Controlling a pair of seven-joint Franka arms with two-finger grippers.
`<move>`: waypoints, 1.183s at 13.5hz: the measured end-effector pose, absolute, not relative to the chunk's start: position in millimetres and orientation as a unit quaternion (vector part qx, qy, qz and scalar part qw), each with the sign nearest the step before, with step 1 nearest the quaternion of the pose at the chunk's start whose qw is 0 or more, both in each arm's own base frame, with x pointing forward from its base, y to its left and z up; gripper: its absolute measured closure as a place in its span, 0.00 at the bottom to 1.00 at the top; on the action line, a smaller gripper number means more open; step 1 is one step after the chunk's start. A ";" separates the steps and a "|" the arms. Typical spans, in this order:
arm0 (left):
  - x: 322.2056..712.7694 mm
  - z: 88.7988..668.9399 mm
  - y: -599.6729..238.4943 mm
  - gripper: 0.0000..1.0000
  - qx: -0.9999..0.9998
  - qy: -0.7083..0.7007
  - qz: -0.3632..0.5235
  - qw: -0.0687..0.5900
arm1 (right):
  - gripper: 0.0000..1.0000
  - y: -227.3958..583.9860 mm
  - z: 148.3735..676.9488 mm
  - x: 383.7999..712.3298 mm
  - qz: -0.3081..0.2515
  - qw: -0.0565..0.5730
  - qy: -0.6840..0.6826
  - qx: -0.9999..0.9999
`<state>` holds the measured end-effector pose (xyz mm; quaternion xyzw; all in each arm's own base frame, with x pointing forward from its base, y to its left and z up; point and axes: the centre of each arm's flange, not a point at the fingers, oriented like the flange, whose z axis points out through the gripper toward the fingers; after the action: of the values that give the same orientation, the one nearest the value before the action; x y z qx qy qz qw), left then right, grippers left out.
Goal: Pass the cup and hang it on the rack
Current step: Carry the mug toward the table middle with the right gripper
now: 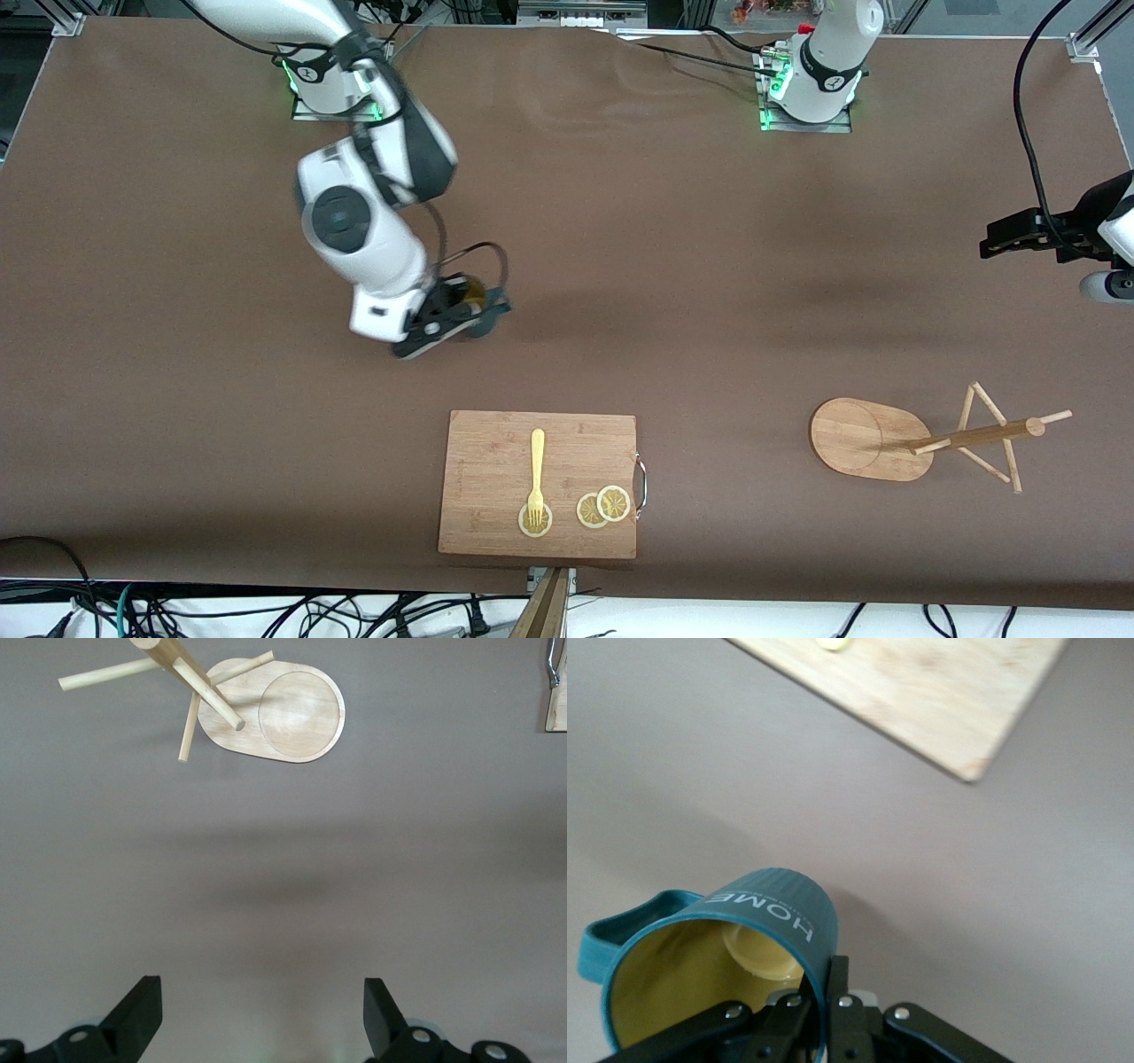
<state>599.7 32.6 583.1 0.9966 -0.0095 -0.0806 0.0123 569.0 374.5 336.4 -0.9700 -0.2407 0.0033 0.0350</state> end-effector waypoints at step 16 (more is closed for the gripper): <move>603.6 571.1 -0.4 0.00 0.995 -0.038 -0.096 0.013 | 0.94 665.8 235.8 390.3 -0.004 0.042 -0.164 -0.986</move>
<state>603.6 -0.4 571.1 0.9945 -0.0382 -0.0964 0.0133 390.3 665.8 235.8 -0.9855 -0.1642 -0.0036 0.0420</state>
